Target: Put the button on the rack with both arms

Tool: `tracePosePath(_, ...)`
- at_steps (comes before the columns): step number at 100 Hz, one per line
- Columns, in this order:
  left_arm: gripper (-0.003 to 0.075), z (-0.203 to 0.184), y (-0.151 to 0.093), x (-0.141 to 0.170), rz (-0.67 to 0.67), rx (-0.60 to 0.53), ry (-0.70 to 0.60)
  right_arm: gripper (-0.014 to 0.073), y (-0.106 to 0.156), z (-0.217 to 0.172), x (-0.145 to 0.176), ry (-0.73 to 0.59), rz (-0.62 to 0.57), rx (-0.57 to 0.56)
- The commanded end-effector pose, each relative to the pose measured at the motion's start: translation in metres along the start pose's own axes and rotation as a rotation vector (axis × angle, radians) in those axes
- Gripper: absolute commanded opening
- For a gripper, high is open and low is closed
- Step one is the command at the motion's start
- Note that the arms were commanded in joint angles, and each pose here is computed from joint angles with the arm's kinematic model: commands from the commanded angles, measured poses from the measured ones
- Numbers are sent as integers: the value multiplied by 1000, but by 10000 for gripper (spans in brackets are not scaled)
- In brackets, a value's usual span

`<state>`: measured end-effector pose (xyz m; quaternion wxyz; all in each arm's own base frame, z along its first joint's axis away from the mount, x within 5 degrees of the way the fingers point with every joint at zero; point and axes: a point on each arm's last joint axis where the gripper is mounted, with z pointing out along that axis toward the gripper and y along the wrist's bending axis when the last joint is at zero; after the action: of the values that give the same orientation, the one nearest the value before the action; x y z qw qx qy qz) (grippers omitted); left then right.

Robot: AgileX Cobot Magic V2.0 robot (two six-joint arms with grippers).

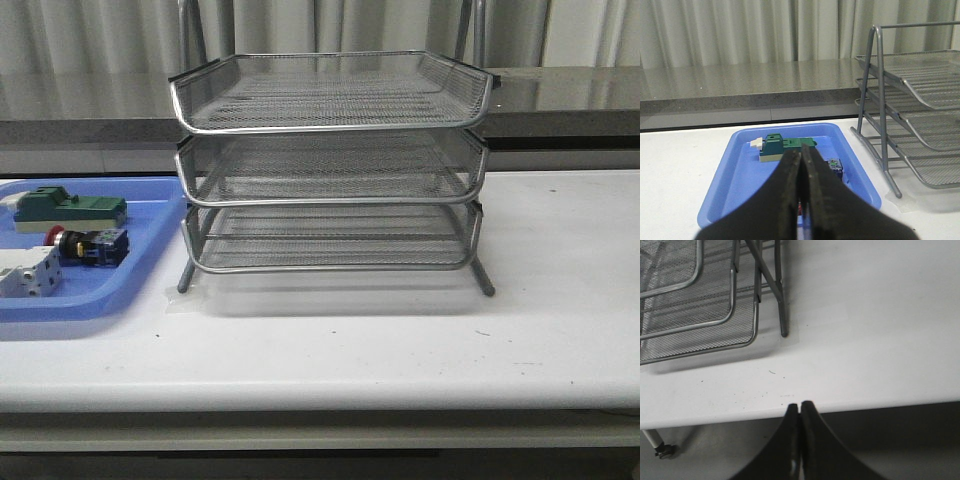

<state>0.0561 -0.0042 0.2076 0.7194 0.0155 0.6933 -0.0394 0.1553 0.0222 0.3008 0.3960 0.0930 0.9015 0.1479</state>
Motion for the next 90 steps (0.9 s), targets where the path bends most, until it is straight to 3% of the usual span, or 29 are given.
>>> tracePosePath(1, -20, -2, 0, 2, -16, 3, -78, -66, 6, 3, -17, -81, 53, -39)
tracePosePath(15, -20, -2, 0, 2, -16, 3, -78, -62, 5, 12, -19, -69, 79, -43)
tracePosePath(22, -20, -2, 0, 2, -16, 3, -78, -20, 6, 12, -20, -76, 89, -49)
tracePosePath(29, -20, -2, 0, 2, -16, 3, -78, 77, 7, 12, -21, -84, 108, -62)
tracePosePath(41, -20, -2, 0, 2, -16, 3, -78, 352, 9, 11, -22, -88, 135, -87)
tracePosePath(48, -20, -2, 0, 2, -16, 3, -78, 461, 11, 11, -21, -87, 126, -104)
tracePosePath(90, -20, -2, 0, 2, -16, 3, -78, 474, 28, 32, -29, -78, 167, -318)
